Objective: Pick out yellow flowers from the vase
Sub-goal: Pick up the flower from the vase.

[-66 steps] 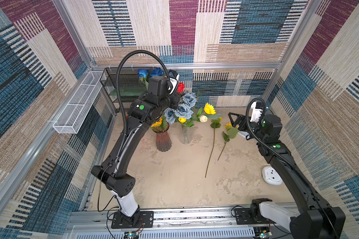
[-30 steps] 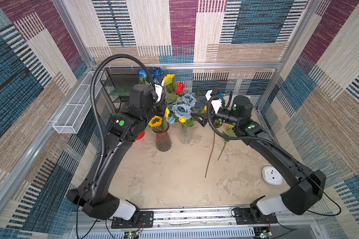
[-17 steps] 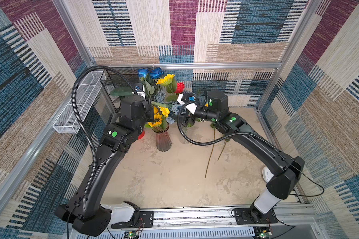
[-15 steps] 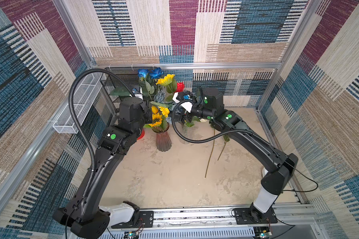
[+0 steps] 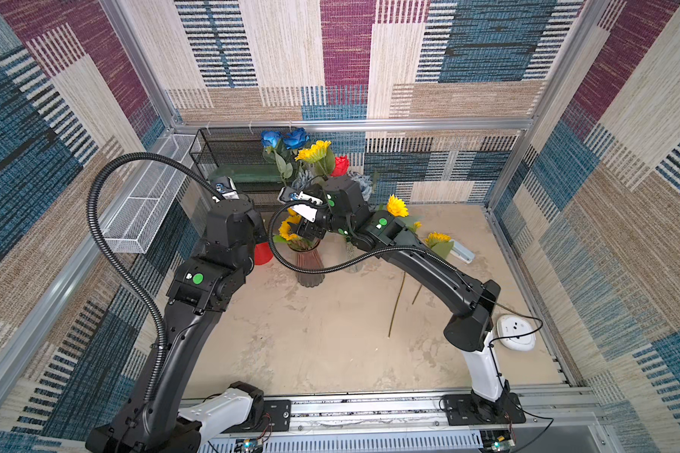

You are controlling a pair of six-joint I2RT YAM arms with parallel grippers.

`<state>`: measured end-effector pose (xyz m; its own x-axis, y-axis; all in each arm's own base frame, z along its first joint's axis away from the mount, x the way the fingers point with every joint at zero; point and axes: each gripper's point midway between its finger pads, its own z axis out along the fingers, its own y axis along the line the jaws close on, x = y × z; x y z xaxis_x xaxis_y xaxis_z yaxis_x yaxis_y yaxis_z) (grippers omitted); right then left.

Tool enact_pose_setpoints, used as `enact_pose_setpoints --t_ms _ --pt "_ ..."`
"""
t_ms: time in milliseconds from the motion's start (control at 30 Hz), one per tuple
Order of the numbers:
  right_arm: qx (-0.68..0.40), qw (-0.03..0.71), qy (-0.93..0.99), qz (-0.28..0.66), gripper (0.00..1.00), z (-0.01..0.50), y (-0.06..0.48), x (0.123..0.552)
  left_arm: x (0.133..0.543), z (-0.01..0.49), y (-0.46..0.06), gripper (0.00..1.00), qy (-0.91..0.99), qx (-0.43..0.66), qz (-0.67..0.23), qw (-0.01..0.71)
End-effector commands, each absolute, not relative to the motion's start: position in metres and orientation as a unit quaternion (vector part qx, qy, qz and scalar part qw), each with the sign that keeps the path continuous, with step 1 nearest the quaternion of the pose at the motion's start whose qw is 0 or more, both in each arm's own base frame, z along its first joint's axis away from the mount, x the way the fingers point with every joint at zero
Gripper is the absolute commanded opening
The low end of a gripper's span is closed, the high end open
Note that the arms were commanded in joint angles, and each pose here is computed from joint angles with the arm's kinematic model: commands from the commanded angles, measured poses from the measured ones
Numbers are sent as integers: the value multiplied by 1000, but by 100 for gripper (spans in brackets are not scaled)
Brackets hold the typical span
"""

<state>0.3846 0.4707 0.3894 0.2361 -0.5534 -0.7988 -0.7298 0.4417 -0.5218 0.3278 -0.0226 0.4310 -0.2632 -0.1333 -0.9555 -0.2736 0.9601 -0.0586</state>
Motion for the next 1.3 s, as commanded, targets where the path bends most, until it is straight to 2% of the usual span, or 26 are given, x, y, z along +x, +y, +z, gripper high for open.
enact_pose_setpoints --t_ms 0,300,533,733,800,833,867,900,1033,1100,1167,1267 --pt "-490 607 625 30 81 398 465 394 332 431 -24 36 789 -139 47 597" --pt "-461 616 637 -49 75 397 459 405 338 430 -32 36 792 -128 28 597" --pt "-438 631 637 -73 72 406 455 409 339 430 -35 36 791 -125 20 598" --pt "-433 637 633 -72 59 410 457 407 339 430 -37 36 791 -124 15 598" --pt "-434 637 633 -71 49 410 457 406 340 429 -37 36 791 -123 16 599" --pt "-434 638 632 -70 38 411 457 406 339 430 -37 36 791 -123 16 600" --pt "-434 638 632 -69 22 412 457 406 339 430 -36 36 790 -123 16 600" --pt "-432 639 633 -67 17 413 457 405 338 430 -36 36 790 -124 16 601" --pt "-431 642 632 -57 18 416 457 403 338 431 -35 36 789 -125 18 602" --pt "-431 644 629 -51 13 419 458 402 338 430 -35 36 789 -124 18 601" --pt "-425 648 630 -50 0 422 457 402 339 431 -35 36 788 -124 17 602" --pt "-420 654 627 -45 0 429 454 401 339 433 -36 36 788 -122 17 603"
